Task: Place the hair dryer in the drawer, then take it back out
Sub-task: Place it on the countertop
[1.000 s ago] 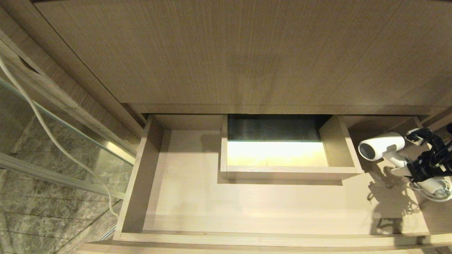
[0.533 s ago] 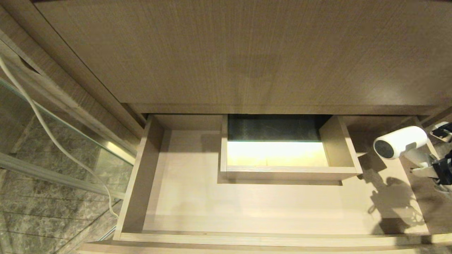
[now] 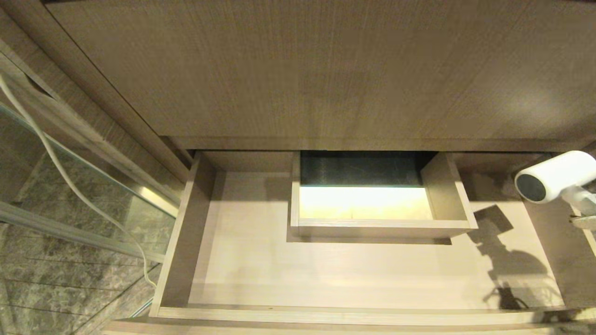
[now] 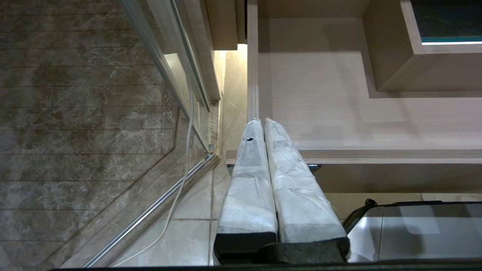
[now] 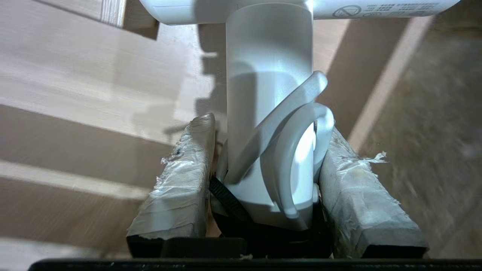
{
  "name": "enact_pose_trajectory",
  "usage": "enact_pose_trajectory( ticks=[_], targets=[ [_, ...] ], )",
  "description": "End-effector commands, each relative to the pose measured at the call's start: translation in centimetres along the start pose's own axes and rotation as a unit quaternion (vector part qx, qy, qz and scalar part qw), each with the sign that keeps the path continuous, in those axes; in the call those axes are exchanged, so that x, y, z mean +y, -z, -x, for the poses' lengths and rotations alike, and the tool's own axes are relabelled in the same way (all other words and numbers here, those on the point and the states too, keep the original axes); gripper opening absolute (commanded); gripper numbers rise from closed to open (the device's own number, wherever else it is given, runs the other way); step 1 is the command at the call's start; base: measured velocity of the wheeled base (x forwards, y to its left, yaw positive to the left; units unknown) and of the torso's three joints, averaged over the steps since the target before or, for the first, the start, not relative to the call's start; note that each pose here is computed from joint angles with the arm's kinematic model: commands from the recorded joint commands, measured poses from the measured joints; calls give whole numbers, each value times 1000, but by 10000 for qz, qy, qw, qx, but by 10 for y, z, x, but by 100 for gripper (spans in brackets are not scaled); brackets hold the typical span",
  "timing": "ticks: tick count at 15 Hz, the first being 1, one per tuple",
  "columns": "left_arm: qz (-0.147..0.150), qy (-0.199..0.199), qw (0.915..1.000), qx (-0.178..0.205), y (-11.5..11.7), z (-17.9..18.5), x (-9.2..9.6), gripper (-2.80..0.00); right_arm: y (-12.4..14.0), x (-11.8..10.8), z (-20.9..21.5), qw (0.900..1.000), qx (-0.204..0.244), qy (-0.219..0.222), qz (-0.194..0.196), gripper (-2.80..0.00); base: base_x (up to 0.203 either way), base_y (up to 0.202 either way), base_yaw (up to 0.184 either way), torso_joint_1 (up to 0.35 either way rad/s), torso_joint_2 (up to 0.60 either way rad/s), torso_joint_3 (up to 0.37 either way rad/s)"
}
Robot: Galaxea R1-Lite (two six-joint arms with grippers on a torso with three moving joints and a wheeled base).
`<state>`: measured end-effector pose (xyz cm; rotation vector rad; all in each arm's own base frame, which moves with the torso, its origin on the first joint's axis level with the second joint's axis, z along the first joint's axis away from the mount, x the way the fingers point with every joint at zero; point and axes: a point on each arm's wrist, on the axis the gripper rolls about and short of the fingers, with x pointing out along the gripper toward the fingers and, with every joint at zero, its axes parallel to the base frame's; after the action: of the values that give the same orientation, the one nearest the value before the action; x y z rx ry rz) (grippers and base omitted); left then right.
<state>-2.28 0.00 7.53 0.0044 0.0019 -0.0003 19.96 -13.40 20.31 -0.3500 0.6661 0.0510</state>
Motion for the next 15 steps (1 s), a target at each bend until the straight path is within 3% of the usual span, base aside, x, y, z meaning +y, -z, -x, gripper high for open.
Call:
enact_pose_trajectory(
  ticks=[1,10,15],
  targets=[
    [-1,-1,10000,6,0,0,0,-280,-5,10,29,9993,-227,251,145,-280,0,0,0,0,0,0],
    [-1,-1,10000,-1,0,0,0,-280,-13,37,85,9969,-506,524,292,-280,0,0,0,0,0,0],
    [-1,-1,10000,4,0,0,0,-280,-19,40,100,9958,-587,637,307,-280,0,0,0,0,0,0]
  ],
)
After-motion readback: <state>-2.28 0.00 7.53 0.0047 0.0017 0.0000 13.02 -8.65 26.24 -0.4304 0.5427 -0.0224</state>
